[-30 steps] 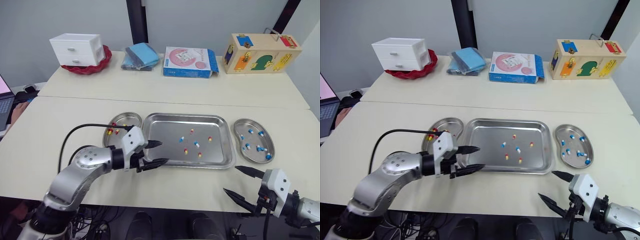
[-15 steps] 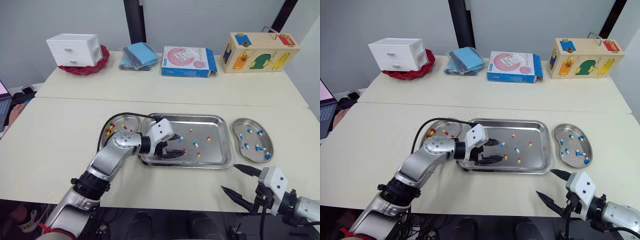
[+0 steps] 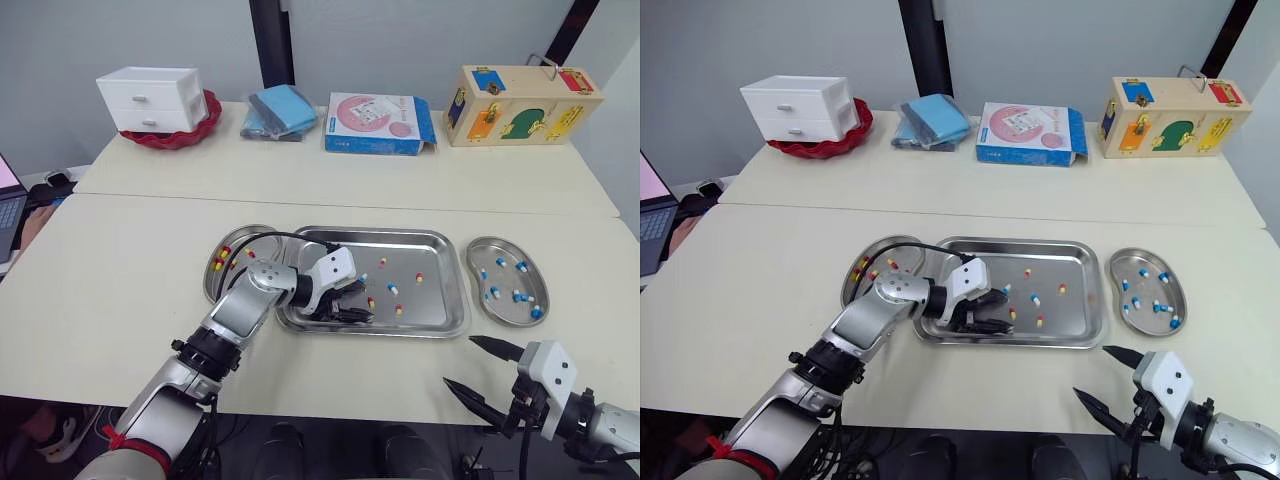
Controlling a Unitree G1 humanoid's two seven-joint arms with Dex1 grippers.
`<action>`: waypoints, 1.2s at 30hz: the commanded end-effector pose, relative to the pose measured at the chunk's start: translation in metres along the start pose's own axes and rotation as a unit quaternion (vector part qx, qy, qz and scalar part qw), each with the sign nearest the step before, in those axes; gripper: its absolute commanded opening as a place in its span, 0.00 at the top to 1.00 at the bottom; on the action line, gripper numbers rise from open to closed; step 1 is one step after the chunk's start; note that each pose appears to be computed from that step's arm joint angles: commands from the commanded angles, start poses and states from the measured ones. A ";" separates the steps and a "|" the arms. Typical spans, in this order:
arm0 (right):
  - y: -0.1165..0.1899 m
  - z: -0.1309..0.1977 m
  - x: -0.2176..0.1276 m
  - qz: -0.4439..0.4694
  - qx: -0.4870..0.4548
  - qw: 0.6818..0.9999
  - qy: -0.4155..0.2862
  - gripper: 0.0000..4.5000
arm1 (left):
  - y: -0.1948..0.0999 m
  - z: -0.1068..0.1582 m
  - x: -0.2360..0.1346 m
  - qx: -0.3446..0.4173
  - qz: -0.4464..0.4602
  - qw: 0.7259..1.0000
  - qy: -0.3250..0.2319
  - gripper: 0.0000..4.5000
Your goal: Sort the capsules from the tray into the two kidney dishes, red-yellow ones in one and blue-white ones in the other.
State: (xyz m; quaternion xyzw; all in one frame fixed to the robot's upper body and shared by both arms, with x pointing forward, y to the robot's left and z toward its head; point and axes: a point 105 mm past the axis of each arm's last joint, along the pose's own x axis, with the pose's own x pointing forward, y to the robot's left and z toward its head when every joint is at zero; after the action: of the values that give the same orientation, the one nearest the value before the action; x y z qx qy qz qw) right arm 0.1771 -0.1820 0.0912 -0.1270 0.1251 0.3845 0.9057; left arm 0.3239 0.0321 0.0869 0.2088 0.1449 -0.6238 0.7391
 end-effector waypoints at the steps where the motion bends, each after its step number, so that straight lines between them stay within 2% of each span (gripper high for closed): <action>1: 0.004 0.009 -0.001 0.003 -0.018 1.000 -0.013 0.00 | 0.000 0.006 0.008 0.027 -0.006 1.000 0.008 0.31; 7: 0.004 0.007 -0.001 0.002 -0.018 1.000 -0.011 0.00 | -0.001 0.003 0.015 0.036 -0.008 0.999 0.026 0.31; 11: 0.004 0.006 -0.001 0.002 -0.018 1.000 -0.009 0.00 | -0.001 -0.006 0.015 0.033 -0.011 0.998 0.048 0.49; 17: 0.004 0.006 -0.002 0.002 -0.018 1.000 -0.008 0.00 | -0.003 -0.012 0.014 0.021 -0.017 0.998 0.062 0.90; 23: 0.003 0.006 -0.003 0.000 -0.019 1.000 -0.007 0.00 | -0.003 0.000 0.013 0.021 -0.018 0.999 0.033 0.91; 28: 0.002 0.010 -0.001 0.001 -0.029 0.999 -0.016 0.00 | 0.003 0.031 0.000 0.038 -0.004 0.999 -0.015 0.91; 32: 0.004 0.015 0.002 0.018 -0.056 0.998 -0.022 0.00 | 0.006 0.054 -0.025 0.042 0.025 0.998 -0.046 0.91; 36: 0.010 0.022 0.008 0.049 -0.075 0.995 -0.036 0.00 | 0.002 0.054 -0.057 0.016 0.059 0.997 -0.051 0.91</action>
State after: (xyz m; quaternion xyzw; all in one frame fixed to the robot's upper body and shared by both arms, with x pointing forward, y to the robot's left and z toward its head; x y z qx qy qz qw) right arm 0.1797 -0.1707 0.0994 -0.1648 0.0914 0.4198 0.8878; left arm 0.3190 0.0482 0.1501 0.2086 0.0946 -0.5976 0.7684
